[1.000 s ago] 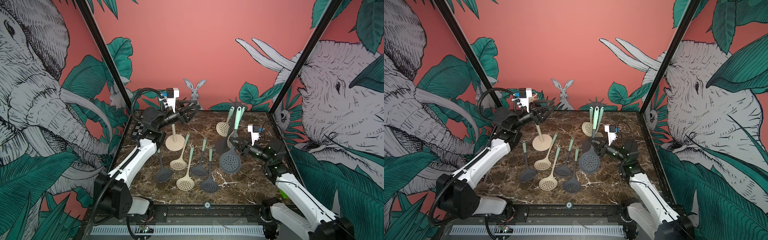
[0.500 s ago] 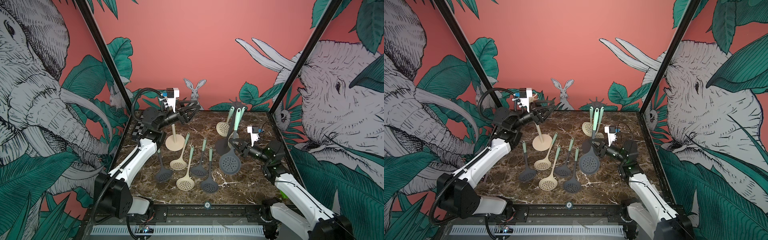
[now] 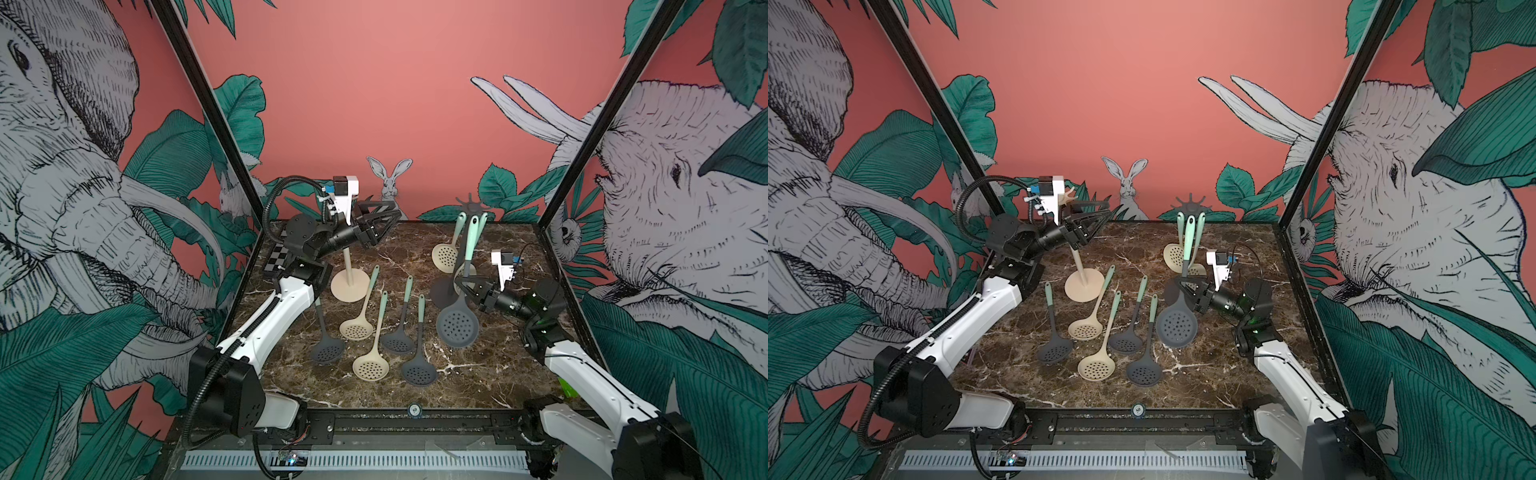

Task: Hang the skimmer on the kitchen utensil rack
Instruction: Hang the skimmer on the rack, then adjust the skimmer on the rack.

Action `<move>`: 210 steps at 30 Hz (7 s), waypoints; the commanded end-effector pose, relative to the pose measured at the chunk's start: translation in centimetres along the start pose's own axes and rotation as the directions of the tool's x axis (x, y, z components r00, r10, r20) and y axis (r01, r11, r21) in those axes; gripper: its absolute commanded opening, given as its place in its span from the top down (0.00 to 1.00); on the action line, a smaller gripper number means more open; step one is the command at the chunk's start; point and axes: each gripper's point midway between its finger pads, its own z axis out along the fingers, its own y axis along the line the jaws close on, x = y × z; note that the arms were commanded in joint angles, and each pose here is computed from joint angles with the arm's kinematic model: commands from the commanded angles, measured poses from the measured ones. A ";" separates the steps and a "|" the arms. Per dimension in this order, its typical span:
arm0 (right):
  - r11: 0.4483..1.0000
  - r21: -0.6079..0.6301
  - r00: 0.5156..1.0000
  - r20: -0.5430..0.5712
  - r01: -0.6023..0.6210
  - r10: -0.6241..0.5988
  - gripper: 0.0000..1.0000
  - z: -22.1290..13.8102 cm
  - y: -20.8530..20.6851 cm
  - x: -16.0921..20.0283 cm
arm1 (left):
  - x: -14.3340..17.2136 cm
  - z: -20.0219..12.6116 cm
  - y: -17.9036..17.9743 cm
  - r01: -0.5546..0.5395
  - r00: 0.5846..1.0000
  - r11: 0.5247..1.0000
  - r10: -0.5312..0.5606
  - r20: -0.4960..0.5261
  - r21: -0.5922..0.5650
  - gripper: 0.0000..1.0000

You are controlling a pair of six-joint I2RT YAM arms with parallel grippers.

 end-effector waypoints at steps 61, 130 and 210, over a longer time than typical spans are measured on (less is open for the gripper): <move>0.973 0.196 0.989 0.064 0.120 -0.135 0.52 -2.7 2.9 -6.1 | 0.2 -0.4 -0.9 -0.051 0.999 0.999 0.051 -0.007 0.017 0.48; 0.747 0.654 0.967 0.096 0.118 -0.236 0.57 -8.2 -4.8 -5.3 | 24.7 8.0 14.6 -0.091 0.919 0.921 -0.068 -0.387 -0.378 0.49; 0.751 0.657 0.979 0.098 0.073 -0.180 0.58 -8.2 -7.3 -3.6 | 26.0 4.6 15.8 -0.243 0.798 0.952 0.085 -0.597 -0.188 1.00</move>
